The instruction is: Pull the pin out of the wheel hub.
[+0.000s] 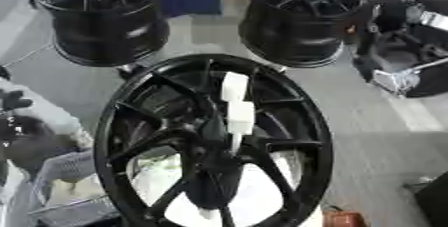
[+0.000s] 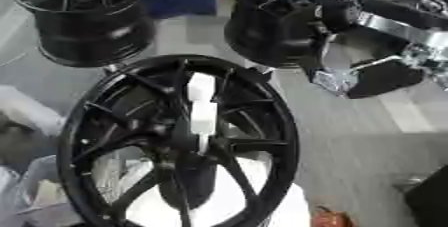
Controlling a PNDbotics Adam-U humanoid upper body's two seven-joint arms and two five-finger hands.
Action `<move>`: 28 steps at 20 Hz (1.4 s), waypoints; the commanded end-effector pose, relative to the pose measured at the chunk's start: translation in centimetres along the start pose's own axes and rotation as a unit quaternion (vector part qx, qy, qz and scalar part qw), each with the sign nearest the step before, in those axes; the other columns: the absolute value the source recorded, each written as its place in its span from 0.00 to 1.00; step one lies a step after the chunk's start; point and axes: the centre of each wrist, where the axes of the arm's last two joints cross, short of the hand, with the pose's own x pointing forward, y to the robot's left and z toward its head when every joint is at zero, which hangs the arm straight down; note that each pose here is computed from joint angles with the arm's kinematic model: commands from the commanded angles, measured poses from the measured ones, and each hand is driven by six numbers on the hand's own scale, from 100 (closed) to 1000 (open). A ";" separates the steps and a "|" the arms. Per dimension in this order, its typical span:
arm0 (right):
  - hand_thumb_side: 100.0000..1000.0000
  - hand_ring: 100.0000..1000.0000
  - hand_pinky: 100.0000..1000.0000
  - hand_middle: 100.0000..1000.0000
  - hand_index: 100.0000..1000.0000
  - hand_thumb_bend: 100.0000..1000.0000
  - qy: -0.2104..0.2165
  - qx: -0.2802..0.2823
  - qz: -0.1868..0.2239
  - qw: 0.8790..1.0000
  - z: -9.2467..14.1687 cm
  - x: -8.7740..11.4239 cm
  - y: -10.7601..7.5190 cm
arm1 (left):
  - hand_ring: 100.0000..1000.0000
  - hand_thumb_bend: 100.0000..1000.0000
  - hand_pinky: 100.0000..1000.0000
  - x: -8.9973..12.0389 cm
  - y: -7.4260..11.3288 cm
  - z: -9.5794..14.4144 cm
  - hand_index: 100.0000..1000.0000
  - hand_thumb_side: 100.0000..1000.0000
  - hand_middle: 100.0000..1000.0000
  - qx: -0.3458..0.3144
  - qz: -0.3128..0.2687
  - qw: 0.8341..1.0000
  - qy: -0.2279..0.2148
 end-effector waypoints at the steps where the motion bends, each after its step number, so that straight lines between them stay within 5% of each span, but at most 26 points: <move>1: 0.44 0.41 0.51 0.76 0.89 0.00 -0.006 0.041 0.028 0.999 -0.6 0.9 -0.6 | 0.44 0.00 0.46 0.8 0.1 -0.2 0.73 0.79 0.59 -0.009 -0.011 1.000 -0.014; 5: 0.53 0.36 0.43 0.74 0.88 0.00 -0.020 0.061 0.049 0.997 -1.9 1.6 -0.7 | 0.44 0.00 0.46 0.8 0.0 -0.2 0.73 0.79 0.59 -0.012 -0.011 1.000 -0.013; 11: 0.52 0.33 0.40 0.74 0.89 0.00 -0.031 0.073 0.072 0.994 -3.7 1.8 -0.5 | 0.44 0.00 0.46 0.8 0.0 -0.3 0.73 0.79 0.59 -0.015 -0.011 1.000 -0.014; 28: 0.59 0.29 0.35 0.70 0.82 0.07 -0.033 0.113 0.114 0.986 -8.9 -0.3 1.4 | 0.45 0.00 0.47 0.8 -0.3 -0.3 0.73 0.79 0.60 -0.024 -0.009 1.000 -0.014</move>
